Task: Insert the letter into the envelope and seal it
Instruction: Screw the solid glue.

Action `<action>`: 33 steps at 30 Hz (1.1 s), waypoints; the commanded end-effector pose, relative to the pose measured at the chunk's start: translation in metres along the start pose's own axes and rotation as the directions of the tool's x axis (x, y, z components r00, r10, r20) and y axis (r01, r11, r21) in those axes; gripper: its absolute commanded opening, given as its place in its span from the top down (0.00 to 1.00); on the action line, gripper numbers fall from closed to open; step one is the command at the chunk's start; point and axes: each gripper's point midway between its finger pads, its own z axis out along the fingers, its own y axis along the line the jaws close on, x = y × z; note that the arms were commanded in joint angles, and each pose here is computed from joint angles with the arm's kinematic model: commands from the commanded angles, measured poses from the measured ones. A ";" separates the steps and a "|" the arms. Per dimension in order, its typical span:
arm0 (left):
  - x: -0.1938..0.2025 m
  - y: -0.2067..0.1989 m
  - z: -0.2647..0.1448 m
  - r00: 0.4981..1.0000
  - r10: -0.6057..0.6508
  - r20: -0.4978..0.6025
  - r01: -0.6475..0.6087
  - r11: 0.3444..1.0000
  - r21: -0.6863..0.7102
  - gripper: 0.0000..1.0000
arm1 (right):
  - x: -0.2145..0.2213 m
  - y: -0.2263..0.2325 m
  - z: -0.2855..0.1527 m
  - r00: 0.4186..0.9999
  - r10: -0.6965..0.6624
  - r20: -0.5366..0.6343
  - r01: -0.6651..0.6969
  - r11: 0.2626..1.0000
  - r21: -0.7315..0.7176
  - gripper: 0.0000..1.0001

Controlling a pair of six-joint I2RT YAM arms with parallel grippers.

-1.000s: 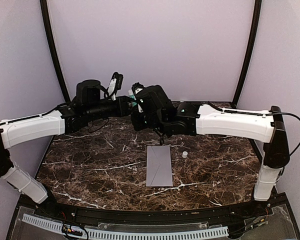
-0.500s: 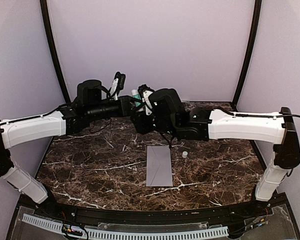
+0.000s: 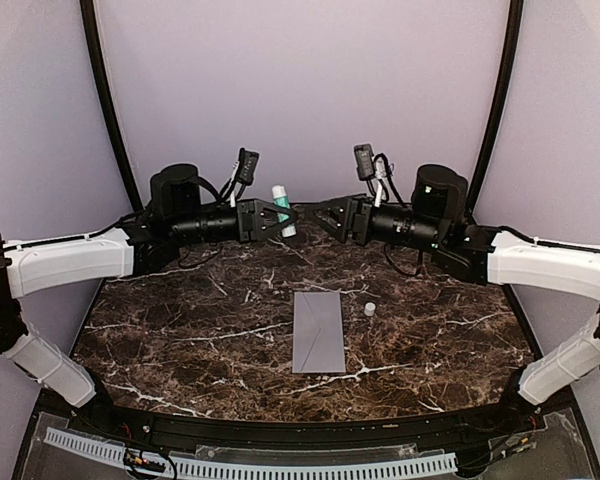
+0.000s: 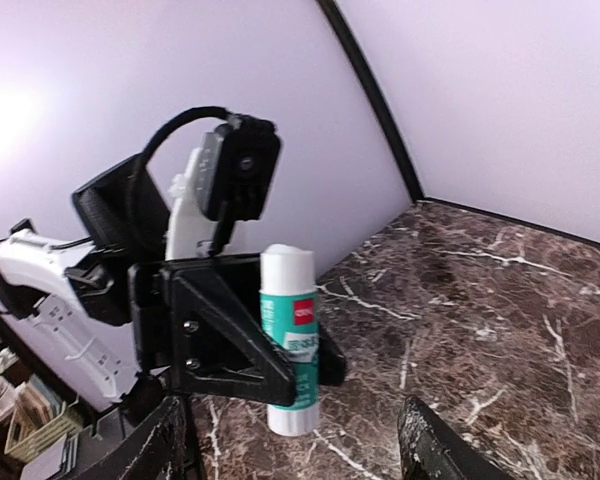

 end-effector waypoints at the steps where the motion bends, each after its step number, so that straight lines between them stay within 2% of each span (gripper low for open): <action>1: -0.016 -0.053 -0.016 0.993 0.109 0.052 -0.117 0.967 0.226 1.00 | -0.008 0.056 -0.015 0.999 -0.037 -0.004 0.034 0.946 -0.322 0.32; 6: -0.023 -0.083 -0.029 0.983 0.154 0.104 -0.181 0.919 0.351 1.00 | -0.004 0.066 -0.019 0.999 -0.043 -0.019 0.032 0.920 -0.391 0.34; 11: -0.022 -0.102 -0.037 0.979 0.168 0.113 -0.201 0.867 0.456 1.00 | -0.004 0.088 -0.023 0.999 -0.034 -0.025 0.016 0.852 -0.524 0.43; 33: -0.019 -0.106 -0.038 0.983 0.157 0.092 -0.182 0.856 0.483 1.00 | 0.007 0.102 0.009 0.996 -0.032 -0.081 -0.020 0.821 -0.570 0.70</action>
